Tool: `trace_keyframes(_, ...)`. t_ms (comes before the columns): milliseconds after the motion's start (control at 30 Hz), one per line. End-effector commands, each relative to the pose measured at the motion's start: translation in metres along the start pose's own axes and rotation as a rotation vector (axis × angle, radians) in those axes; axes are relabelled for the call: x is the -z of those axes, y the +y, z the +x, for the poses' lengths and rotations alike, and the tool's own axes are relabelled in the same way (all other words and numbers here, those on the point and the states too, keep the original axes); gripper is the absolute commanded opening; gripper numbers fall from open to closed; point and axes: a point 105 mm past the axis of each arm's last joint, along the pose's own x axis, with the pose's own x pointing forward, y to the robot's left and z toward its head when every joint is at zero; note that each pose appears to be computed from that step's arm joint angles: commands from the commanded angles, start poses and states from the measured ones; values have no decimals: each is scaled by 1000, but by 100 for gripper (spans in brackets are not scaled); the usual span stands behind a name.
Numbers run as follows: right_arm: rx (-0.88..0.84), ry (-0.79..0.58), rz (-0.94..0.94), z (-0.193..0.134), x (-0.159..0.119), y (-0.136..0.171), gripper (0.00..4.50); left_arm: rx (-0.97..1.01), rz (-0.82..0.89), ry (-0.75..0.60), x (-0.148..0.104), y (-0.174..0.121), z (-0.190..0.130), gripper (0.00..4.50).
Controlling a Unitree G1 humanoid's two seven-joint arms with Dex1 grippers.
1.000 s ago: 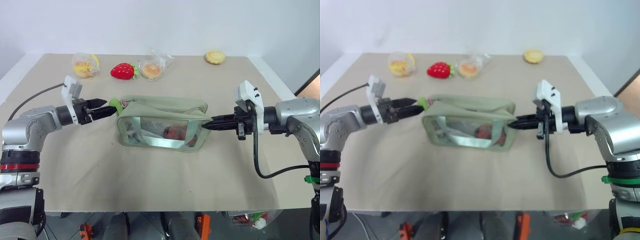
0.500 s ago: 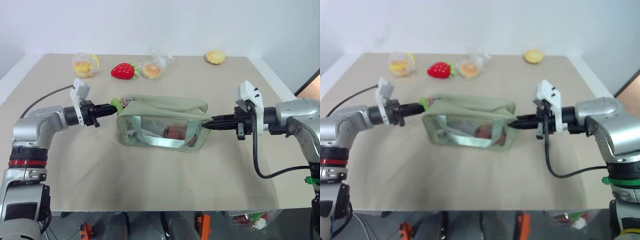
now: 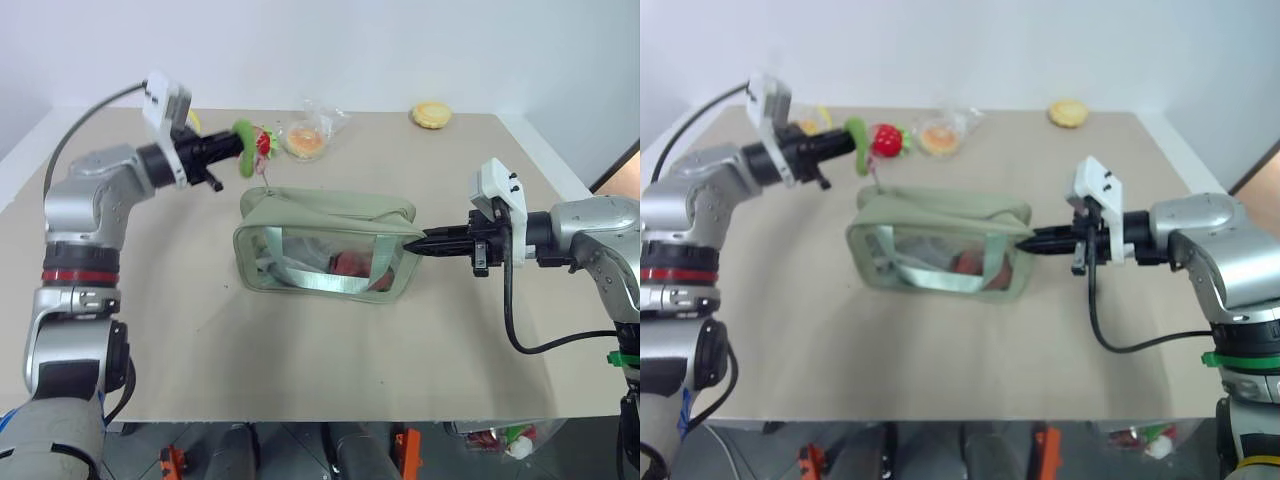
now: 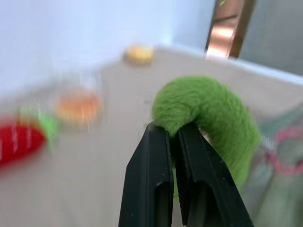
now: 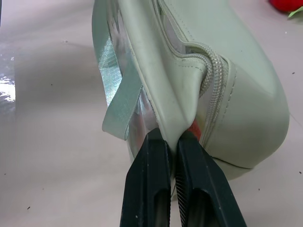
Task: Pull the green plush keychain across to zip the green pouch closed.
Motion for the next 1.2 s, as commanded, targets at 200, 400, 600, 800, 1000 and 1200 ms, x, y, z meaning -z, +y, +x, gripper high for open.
trace_keyframes(200,15,-30,-44,-5,-11,0,0,304,359,-44,-22,-59,32,10)
trace_keyframes(400,23,-24,-35,-7,-8,3,0,473,423,-64,-34,-93,35,10)
trace_keyframes(600,24,-20,-30,-6,-5,2,0,540,394,-105,-50,-109,37,10)
trace_keyframes(800,20,-29,-35,-3,-7,0,0,545,342,-60,-43,-109,36,57)
trace_keyframes(1000,13,-35,-41,0,-9,-1,0,559,336,42,-33,-101,11,245)
trace_keyframes(1200,1,-38,-49,3,-11,-3,0,490,438,158,-30,-79,-13,439)
